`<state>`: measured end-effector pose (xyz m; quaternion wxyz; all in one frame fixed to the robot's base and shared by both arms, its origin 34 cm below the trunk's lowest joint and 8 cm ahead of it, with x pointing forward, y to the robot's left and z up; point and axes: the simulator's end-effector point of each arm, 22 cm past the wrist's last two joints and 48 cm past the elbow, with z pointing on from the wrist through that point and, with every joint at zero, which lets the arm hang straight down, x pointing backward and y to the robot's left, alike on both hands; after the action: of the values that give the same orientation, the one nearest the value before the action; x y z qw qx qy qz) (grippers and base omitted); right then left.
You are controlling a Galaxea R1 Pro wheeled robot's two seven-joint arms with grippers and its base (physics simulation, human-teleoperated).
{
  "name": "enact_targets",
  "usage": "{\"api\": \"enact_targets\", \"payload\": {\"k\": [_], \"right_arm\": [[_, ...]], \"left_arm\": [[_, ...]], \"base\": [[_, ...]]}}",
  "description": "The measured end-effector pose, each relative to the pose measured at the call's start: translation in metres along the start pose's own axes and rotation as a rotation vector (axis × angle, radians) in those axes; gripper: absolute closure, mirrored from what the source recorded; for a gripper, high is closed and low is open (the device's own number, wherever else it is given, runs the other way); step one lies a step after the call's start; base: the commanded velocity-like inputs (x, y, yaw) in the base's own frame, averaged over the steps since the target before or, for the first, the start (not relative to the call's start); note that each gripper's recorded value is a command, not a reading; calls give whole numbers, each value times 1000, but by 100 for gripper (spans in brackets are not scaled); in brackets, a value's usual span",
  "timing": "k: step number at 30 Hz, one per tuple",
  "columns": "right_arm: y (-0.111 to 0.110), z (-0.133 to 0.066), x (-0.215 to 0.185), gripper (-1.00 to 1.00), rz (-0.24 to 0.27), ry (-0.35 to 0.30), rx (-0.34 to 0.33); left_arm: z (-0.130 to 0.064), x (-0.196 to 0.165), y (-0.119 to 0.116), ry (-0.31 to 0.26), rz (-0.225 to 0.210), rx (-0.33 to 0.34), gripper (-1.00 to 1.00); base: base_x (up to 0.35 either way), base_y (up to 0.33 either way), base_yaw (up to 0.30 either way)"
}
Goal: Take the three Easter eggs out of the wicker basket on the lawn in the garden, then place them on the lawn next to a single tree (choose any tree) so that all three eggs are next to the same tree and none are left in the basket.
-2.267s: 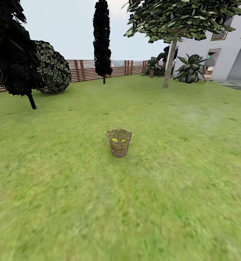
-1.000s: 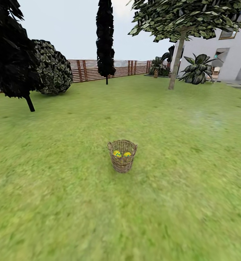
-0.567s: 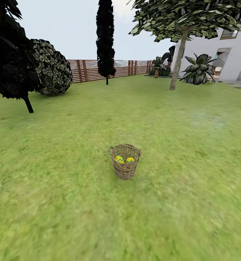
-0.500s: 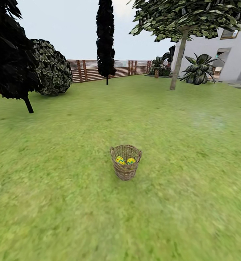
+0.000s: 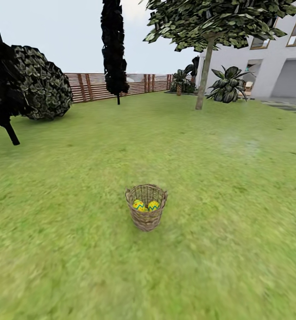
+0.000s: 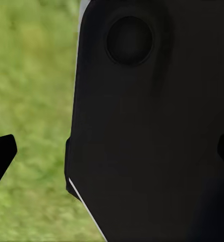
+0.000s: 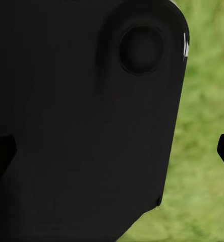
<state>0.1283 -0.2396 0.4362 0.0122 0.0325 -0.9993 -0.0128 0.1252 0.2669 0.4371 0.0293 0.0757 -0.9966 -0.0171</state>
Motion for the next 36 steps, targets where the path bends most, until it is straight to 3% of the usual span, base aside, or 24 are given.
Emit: {"api": "enact_targets", "payload": {"k": [6, 17, 24, 26, 27, 31, 34, 36], "right_arm": [[1, 0, 0, -100, 0, 0, -1], [0, 0, -1, -100, -1, -1, 0], [3, 0, -1, -100, -2, -2, -2], [-11, -2, -96, -100, -6, -183, 22], [-13, -6, -126, -100, -7, -231, 27], [-25, -34, -230, -100, 0, -296, 65], [-36, -65, -307, -100, 11, -305, 101], [-42, -98, -378, -100, 23, -354, 119]], "left_arm": [[0, 0, 0, 0, 0, 0, -100], [0, 1, 0, 1, 0, 0, -100], [0, 0, -3, 0, 3, 4, -100], [-1, -55, 43, -71, 17, -55, -100], [-3, -78, 58, -89, 16, -74, -100], [-16, -166, 99, -97, -6, -126, -100], [-35, -242, 102, -128, -32, -127, -100], [-59, -311, 94, -178, -47, -113, -100]], "base": [[327, 0, -224], [328, 0, -20], [75, 0, 0], [0, 0, 0], [0, 0, 0], [0, 0, 0], [0, 0, 0], [0, 0, 0]]}}
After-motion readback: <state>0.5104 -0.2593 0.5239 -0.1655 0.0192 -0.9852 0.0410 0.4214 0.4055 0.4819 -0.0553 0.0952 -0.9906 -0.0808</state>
